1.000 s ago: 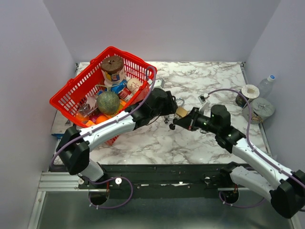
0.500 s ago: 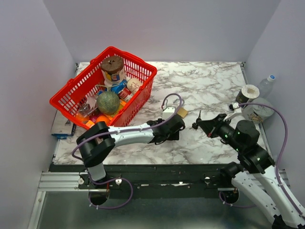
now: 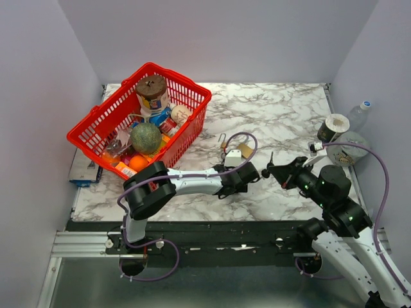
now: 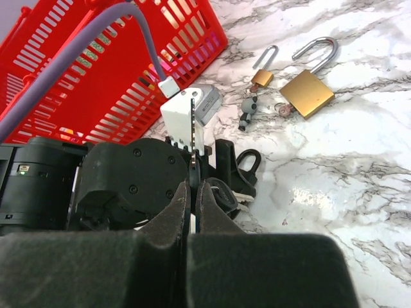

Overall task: Unlock with the key
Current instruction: Place the lock at the center of the board.

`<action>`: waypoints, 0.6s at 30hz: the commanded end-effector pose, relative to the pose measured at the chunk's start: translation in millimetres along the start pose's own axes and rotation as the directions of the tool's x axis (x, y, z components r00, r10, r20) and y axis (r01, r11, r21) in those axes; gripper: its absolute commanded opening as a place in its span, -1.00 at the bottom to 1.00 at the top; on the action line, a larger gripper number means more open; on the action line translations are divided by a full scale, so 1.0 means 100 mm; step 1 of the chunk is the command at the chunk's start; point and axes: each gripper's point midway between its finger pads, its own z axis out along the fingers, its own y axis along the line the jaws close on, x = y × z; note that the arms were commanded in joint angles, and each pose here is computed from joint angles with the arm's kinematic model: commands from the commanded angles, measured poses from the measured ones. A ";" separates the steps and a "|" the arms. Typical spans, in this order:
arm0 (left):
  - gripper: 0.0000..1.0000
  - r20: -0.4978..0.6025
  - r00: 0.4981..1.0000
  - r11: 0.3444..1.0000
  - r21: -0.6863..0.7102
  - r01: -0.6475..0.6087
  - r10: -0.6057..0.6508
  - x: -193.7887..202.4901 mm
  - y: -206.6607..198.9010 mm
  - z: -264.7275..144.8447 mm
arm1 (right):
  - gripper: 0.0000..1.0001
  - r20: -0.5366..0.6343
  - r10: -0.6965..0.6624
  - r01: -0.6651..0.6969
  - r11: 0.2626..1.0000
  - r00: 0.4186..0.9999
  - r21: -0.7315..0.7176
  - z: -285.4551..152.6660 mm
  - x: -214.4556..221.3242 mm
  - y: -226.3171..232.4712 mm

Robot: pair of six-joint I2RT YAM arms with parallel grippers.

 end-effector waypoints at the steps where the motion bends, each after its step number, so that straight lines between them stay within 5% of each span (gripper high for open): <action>1: 0.74 0.040 0.999 1.000 -0.024 0.018 -0.017 -0.11 -0.06 -0.04 | -0.99 -0.015 -0.048 0.048 0.997 0.999 0.066 -0.02 0.06 -0.16; 4: 0.98 0.076 0.997 1.000 -0.018 0.002 0.000 -0.29 -0.13 -0.17 | -0.99 -0.028 -0.068 0.070 0.993 0.997 0.099 -0.04 0.07 -0.23; 18: 0.90 0.275 0.939 0.952 0.280 0.125 -0.205 -1.22 -0.63 -1.26 | -0.99 -0.117 -0.149 0.171 0.963 0.982 0.209 0.10 0.15 -0.49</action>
